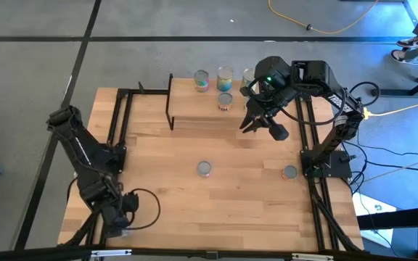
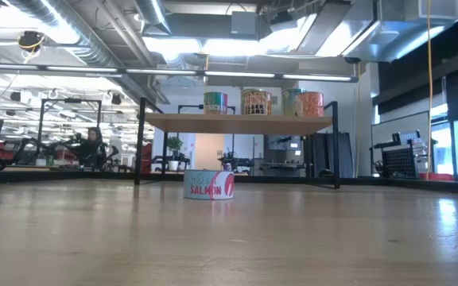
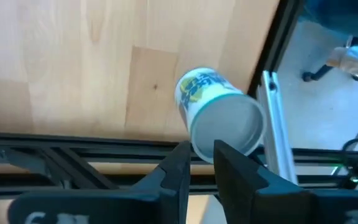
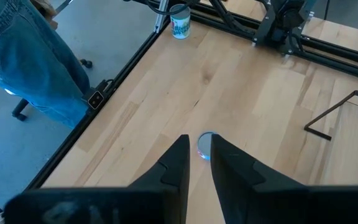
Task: Pick and place cans onto a shelf
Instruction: Put the canned vegetables on the shelf
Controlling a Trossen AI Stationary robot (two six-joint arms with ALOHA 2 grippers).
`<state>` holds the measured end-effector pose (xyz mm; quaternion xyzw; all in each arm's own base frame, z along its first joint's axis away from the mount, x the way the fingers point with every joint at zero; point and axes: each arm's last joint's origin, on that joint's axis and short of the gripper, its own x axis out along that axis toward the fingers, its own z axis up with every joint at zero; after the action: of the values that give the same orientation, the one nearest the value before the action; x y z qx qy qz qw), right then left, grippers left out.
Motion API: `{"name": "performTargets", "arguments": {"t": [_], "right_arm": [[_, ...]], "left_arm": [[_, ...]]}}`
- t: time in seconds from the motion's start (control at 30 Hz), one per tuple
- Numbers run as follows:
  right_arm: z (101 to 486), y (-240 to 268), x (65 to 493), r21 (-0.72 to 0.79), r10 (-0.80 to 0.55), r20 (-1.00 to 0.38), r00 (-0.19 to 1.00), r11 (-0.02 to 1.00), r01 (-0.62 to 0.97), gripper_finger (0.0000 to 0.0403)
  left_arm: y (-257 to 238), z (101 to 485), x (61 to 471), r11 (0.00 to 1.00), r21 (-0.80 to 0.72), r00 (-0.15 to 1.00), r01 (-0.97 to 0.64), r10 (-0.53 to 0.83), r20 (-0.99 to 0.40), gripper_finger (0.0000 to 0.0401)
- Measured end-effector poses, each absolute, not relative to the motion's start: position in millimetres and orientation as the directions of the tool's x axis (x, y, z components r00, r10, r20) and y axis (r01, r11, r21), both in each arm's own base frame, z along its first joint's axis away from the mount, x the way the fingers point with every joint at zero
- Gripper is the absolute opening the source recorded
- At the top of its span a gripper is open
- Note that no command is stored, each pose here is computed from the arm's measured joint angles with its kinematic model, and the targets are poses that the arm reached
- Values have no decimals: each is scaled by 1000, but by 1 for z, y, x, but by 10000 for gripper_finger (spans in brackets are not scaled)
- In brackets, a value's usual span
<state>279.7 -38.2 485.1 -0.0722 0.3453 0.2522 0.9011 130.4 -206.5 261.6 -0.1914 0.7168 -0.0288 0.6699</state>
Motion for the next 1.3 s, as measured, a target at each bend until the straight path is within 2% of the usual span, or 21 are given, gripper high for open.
{"name": "performTargets", "arguments": {"t": [0.23,0.4,0.63,1.3], "right_arm": [[485,-38,280,44,405,-659,634,862,-504,67],[485,-38,280,44,405,-659,634,862,-505,67],[485,-38,280,48,412,-657,632,859,-510,67],[485,-37,279,71,437,-651,620,849,-524,67]], "left_arm": [[-219,238,112,934,-327,-15,-145,-332,-943,66],[-217,226,105,947,-289,-34,-138,-296,-955,66],[-216,226,107,953,-271,20,-138,-271,-963,66],[-219,226,109,944,-302,54,-133,-297,-953,66]]}}
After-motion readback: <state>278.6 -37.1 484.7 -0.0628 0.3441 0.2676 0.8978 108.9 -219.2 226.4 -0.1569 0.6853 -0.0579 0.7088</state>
